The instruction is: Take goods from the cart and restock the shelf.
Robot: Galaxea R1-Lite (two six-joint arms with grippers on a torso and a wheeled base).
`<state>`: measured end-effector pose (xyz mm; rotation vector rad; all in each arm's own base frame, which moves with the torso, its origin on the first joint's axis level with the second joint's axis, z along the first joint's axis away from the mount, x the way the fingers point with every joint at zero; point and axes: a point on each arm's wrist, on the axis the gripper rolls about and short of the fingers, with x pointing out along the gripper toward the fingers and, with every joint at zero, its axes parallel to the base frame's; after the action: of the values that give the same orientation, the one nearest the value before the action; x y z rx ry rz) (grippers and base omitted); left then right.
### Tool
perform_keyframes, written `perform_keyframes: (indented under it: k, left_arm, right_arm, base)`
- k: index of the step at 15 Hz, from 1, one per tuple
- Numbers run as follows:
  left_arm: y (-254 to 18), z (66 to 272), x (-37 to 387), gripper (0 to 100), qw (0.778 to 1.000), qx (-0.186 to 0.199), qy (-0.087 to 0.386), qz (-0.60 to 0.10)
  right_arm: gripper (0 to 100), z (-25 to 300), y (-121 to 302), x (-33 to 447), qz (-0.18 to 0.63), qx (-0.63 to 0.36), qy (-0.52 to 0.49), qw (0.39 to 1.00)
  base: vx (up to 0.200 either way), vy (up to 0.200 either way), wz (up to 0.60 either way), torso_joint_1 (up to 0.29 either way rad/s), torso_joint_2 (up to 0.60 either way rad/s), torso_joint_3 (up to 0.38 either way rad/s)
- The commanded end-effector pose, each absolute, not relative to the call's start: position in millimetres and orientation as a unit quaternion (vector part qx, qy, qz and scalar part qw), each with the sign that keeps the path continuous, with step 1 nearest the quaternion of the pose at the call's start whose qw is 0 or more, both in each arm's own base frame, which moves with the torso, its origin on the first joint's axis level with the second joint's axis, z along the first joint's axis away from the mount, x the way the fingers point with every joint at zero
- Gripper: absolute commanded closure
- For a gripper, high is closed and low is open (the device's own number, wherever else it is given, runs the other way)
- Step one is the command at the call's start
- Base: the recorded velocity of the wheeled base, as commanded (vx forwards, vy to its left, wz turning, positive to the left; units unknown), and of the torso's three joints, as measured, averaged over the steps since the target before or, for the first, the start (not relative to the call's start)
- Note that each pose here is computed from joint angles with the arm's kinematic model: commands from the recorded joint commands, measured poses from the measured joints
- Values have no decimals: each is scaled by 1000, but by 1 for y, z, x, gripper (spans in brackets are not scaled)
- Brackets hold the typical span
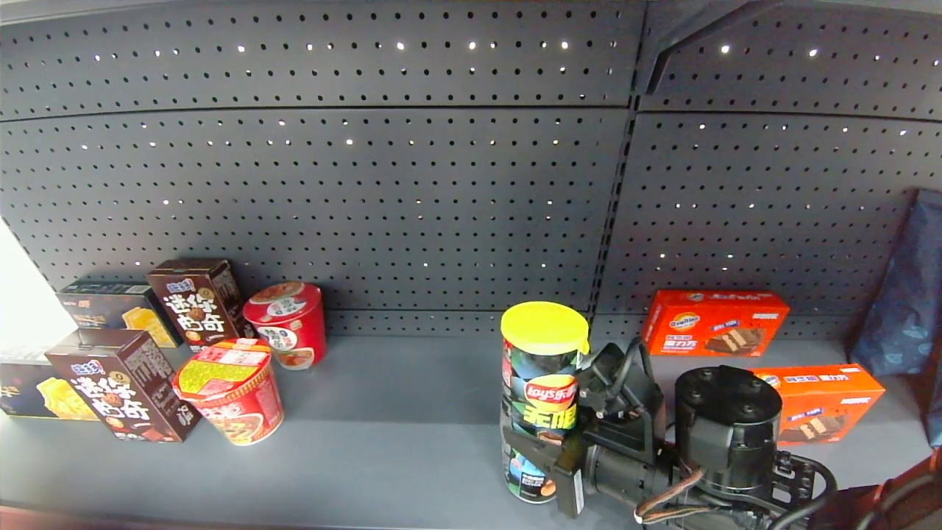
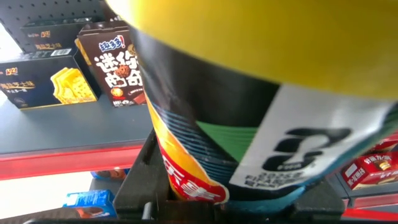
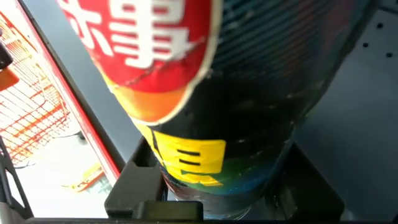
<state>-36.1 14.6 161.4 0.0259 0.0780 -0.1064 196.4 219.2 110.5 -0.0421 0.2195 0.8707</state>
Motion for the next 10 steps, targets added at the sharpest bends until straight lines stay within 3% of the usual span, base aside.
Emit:
perform_keyframes:
  k: [1, 10]
  left_arm:
    - [15, 161, -36, 100, 998, 13, 40, -53]
    - [15, 156, -38, 100, 998, 12, 37, -45]
  right_arm:
    - [100, 108, 220, 197, 421, -21, 110, 900]
    - [100, 102, 224, 195, 425, -23, 118, 897]
  base:
    - [0, 0, 0, 0, 0, 0]
    - [0, 0, 0, 0, 0, 0]
